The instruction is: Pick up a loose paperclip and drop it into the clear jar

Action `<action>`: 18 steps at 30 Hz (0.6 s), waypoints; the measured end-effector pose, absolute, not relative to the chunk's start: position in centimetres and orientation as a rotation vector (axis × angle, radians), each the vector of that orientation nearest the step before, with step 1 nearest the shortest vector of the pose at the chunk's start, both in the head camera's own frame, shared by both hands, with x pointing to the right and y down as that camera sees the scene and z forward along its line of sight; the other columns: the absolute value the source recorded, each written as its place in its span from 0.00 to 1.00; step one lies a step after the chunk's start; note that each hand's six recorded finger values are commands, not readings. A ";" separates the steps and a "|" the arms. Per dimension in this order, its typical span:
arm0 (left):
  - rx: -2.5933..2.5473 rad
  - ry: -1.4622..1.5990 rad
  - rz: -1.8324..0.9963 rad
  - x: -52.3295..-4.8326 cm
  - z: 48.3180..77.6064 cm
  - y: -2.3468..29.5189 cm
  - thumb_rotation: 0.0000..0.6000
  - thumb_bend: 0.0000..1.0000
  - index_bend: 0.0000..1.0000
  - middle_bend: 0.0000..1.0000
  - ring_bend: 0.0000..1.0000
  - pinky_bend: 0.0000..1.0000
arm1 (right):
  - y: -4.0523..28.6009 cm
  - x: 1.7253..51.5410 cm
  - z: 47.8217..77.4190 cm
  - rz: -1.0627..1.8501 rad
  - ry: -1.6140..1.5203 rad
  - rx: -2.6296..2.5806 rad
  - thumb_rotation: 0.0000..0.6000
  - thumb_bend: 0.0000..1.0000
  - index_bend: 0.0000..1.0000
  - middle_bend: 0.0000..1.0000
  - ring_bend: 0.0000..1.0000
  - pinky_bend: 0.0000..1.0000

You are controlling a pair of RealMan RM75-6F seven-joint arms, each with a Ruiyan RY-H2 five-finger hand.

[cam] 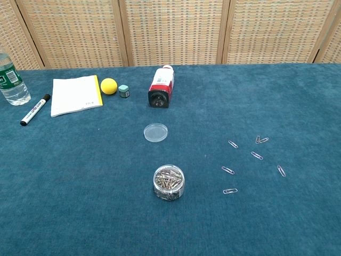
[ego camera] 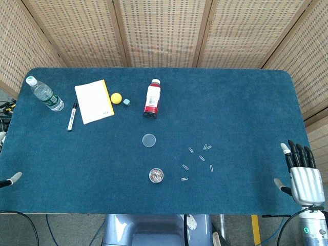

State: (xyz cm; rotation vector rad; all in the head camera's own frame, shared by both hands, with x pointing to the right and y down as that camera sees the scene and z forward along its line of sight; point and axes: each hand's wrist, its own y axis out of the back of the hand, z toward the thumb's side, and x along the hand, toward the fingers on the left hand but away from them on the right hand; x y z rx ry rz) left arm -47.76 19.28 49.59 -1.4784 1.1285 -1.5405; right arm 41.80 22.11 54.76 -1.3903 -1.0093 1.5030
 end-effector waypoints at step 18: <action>-1.466 1.129 -1.565 -48.0 50.0 18.8 1.00 0.00 0.00 0.00 0.00 0.00 | 17.9 36.0 57.9 1.250 -0.815 -1.641 1.00 0.00 0.16 0.00 0.00 0.00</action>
